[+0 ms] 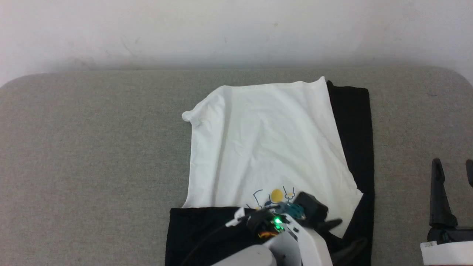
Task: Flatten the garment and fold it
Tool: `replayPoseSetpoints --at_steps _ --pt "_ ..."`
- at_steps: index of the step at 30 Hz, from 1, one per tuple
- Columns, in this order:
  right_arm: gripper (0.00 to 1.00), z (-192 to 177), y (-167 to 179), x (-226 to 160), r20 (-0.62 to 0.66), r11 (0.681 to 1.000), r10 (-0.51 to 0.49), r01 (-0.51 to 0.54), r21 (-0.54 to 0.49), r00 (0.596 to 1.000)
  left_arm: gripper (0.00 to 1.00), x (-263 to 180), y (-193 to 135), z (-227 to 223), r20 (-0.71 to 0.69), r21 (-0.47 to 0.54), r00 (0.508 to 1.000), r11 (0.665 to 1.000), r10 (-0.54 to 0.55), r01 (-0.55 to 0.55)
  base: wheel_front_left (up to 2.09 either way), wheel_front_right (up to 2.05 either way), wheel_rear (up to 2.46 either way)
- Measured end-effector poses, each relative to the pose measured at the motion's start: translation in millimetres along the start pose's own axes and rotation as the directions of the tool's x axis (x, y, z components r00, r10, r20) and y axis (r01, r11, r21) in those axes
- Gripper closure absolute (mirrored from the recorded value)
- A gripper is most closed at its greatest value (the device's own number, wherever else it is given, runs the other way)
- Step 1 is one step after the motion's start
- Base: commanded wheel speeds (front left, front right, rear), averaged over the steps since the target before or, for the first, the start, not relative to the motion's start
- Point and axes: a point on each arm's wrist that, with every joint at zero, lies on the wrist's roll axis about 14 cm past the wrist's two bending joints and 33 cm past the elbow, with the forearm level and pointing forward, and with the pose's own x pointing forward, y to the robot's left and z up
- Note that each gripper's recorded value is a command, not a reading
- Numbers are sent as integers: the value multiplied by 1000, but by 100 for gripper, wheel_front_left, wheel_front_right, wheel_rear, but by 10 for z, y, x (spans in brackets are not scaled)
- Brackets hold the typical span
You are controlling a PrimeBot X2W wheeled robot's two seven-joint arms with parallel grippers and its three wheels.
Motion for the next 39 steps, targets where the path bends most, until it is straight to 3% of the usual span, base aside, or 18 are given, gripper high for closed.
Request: replayPoseSetpoints --at_steps 3,5,8,13,15,19,21,24,30,32,39 --pt "0 9 34 -5 3 1000 11 -11 5 1000 0 -160 161 421 164 -22 985 998 56 -53 0 0 0" --pt "0 22 54 -1 7 1000 17 -17 9 1000 0 -359 384 717 294 -25 946 991 135 -133 0 0 0" --pt "0 43 71 -3 14 1000 23 -23 14 1000 0 -769 737 1133 486 -24 836 960 256 -280 0 0 0" --pt "0 50 76 -34 16 1000 24 -24 17 1000 0 -1489 1056 1416 693 -133 608 898 387 -420 0 0 0" --pt "0 36 74 -51 14 1000 23 -23 21 1000 0 -1828 1262 1408 717 -184 511 836 474 -516 0 0 0" --pt "0 1 88 -90 8 999 25 -26 36 1000 0 -2508 1548 1262 719 -262 313 658 621 -706 0 0 0" --pt "0 -8 91 -101 10 999 26 -26 42 1000 0 -2736 1528 1199 725 -291 243 606 644 -740 0 0 0" --pt "0 -51 94 -124 0 998 26 -26 52 1000 0 -2942 1491 1031 720 -283 200 545 665 -789 0 0 0" --pt "0 -141 107 -181 -20 997 28 -26 71 999 0 -3111 1489 641 676 -194 204 438 708 -878 0 0 0" --pt "0 -157 109 -197 -22 997 28 -26 77 999 0 -3098 1477 561 663 -199 208 437 720 -877 0 0 0" --pt "0 -128 125 -82 -21 997 34 -32 65 999 0 -2946 1476 547 659 -221 239 487 713 -845 0 0 0"
